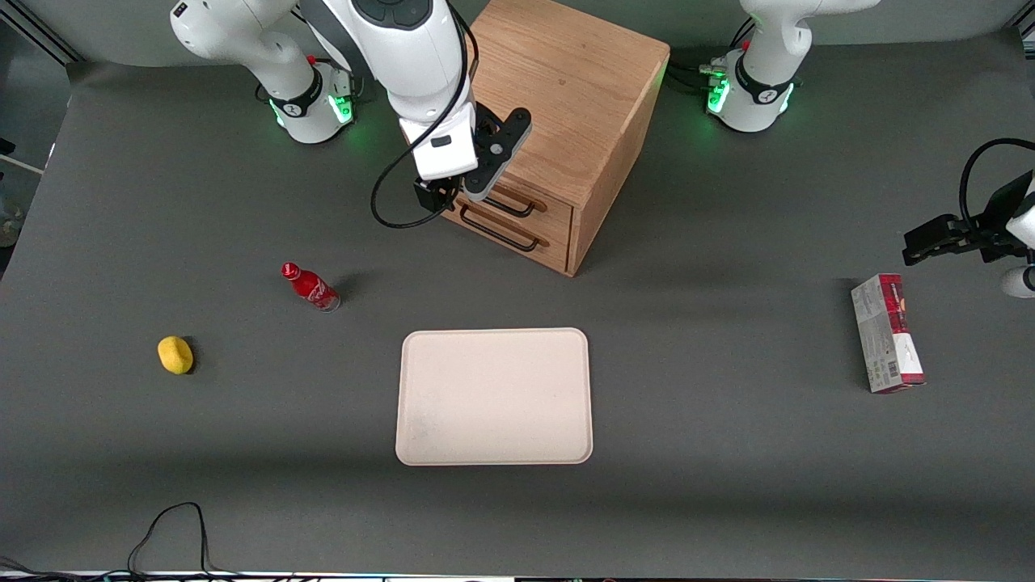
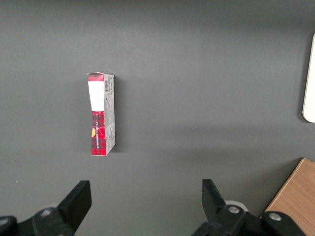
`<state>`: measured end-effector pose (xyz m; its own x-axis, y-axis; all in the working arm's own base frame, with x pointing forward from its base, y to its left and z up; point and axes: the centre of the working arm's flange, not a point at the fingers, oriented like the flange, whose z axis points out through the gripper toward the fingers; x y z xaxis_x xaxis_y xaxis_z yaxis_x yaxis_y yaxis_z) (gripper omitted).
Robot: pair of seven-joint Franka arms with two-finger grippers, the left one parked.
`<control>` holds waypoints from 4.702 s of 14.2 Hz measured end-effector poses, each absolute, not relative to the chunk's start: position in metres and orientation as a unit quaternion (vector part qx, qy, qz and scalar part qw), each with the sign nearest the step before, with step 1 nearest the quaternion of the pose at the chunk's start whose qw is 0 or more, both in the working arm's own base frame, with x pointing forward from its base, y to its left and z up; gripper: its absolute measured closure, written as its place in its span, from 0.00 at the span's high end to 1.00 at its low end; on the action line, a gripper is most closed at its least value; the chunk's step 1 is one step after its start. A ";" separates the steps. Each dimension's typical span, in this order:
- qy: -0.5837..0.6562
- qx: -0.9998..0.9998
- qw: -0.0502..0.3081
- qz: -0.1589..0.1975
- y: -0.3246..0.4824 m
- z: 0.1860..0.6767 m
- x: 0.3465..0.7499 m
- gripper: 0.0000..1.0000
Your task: Open upper drawer
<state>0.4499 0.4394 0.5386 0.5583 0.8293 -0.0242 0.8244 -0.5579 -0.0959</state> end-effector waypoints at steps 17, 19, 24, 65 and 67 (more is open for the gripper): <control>-0.473 -0.880 0.035 0.025 0.436 0.454 0.452 1.00; -0.478 -0.877 0.032 0.024 0.434 0.445 0.451 1.00; -0.482 -0.875 0.032 0.020 0.433 0.434 0.451 1.00; -0.438 -0.898 0.018 0.032 0.302 0.393 0.629 1.00; -0.434 -0.900 0.018 0.033 0.297 0.394 0.637 1.00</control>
